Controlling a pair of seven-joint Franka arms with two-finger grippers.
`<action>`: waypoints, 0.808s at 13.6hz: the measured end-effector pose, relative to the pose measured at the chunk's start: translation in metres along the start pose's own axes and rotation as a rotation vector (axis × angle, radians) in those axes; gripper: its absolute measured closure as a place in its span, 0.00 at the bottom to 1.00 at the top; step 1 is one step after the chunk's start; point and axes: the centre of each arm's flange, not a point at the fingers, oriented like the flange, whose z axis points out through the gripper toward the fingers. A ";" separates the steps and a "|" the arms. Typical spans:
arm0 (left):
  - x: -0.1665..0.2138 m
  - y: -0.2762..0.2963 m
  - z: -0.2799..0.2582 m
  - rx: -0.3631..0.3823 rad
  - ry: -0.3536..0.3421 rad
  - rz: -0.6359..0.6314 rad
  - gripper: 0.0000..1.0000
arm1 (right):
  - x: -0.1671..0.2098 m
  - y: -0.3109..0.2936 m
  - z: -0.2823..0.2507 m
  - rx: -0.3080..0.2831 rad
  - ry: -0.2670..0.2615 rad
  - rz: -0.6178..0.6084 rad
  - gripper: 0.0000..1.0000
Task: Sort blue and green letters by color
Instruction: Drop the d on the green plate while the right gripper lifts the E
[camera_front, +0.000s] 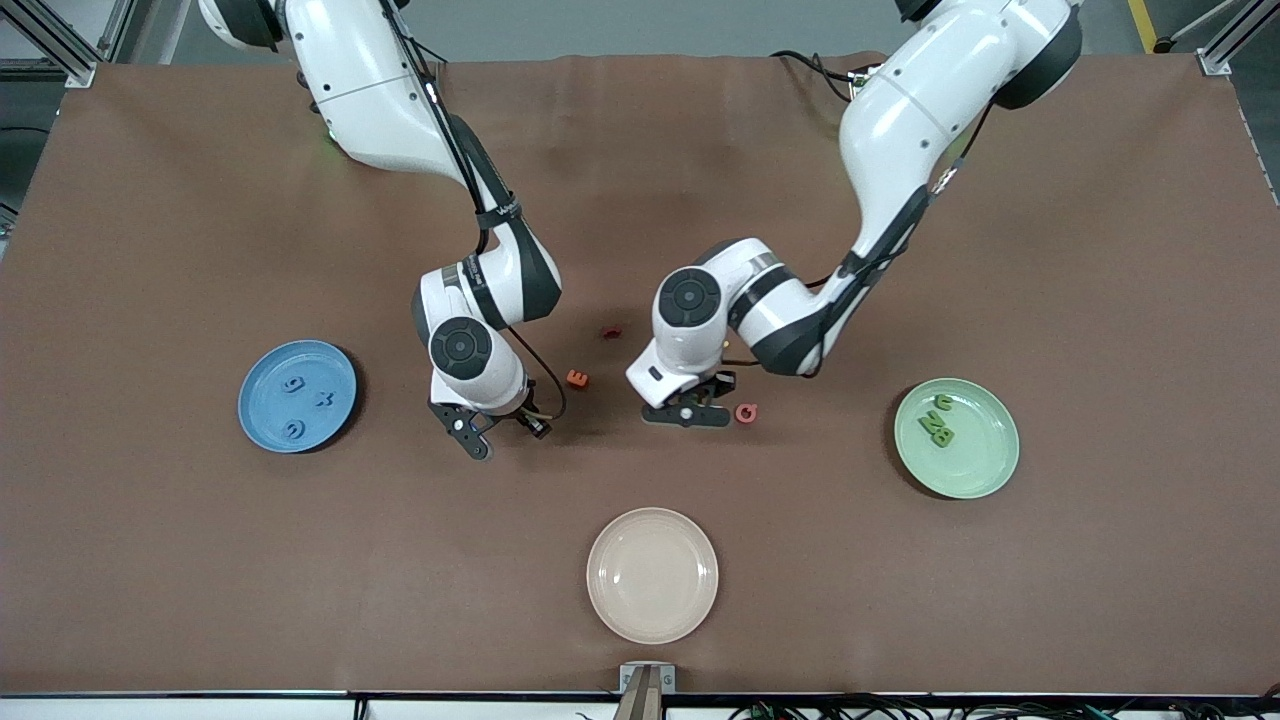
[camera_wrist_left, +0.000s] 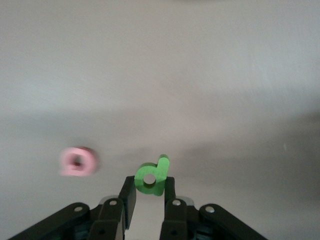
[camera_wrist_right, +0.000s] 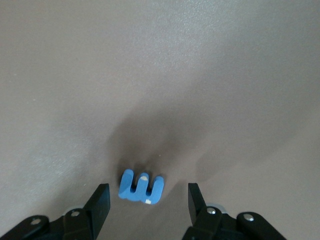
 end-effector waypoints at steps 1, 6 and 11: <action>0.012 -0.021 -0.023 0.021 0.007 -0.029 0.73 | 0.001 0.000 0.003 0.000 0.002 0.001 0.28; 0.030 -0.129 -0.071 0.122 0.005 -0.131 0.73 | 0.002 -0.002 0.013 0.014 0.014 0.003 0.29; 0.025 -0.263 -0.044 0.200 -0.089 -0.196 0.73 | -0.002 -0.004 0.014 0.015 0.013 -0.004 0.41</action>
